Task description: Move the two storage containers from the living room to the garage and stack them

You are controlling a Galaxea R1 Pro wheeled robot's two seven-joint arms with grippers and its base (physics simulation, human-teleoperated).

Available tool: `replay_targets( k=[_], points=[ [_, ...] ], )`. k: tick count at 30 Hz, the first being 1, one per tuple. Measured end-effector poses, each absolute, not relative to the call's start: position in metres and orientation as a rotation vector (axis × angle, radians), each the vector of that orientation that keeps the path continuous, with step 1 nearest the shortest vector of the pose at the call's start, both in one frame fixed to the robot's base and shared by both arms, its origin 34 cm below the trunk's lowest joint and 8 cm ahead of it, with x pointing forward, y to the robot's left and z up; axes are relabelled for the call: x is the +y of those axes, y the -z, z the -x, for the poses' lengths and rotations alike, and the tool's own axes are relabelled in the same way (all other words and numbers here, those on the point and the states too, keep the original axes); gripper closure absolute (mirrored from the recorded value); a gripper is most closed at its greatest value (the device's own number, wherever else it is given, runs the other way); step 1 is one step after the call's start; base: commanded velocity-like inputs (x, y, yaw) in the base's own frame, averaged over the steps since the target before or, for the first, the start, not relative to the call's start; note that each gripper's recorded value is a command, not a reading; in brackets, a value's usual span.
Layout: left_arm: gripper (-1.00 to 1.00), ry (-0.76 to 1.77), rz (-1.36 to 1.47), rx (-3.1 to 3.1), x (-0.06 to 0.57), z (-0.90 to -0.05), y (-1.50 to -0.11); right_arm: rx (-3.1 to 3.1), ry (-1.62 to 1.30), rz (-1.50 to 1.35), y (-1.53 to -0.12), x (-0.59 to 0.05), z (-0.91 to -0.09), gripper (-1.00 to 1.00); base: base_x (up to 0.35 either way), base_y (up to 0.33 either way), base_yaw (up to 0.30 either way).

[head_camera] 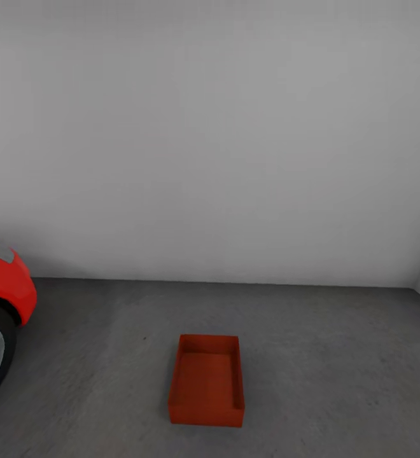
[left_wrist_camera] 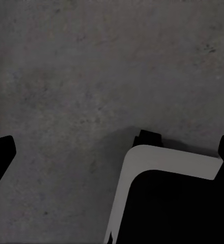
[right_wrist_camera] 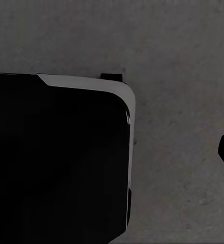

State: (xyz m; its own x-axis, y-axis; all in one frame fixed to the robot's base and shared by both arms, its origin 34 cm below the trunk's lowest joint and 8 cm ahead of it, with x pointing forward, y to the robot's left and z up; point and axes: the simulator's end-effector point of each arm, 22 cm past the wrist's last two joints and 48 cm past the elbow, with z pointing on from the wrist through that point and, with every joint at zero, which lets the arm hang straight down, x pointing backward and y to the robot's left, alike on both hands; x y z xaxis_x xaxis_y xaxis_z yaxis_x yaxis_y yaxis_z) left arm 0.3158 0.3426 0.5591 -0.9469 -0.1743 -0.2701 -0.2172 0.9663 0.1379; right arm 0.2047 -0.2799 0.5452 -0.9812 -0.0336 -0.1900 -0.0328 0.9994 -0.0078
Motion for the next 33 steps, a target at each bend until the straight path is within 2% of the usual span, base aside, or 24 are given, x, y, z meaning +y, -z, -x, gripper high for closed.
replay_targets(
  k=[33],
  points=[
    [-1.00,-0.231,0.292,2.805,0.343,-0.335,-0.569,2.895,0.007,0.051,-0.550,-0.280,-0.226,-1.00,0.000,0.000,0.000]
  ],
)
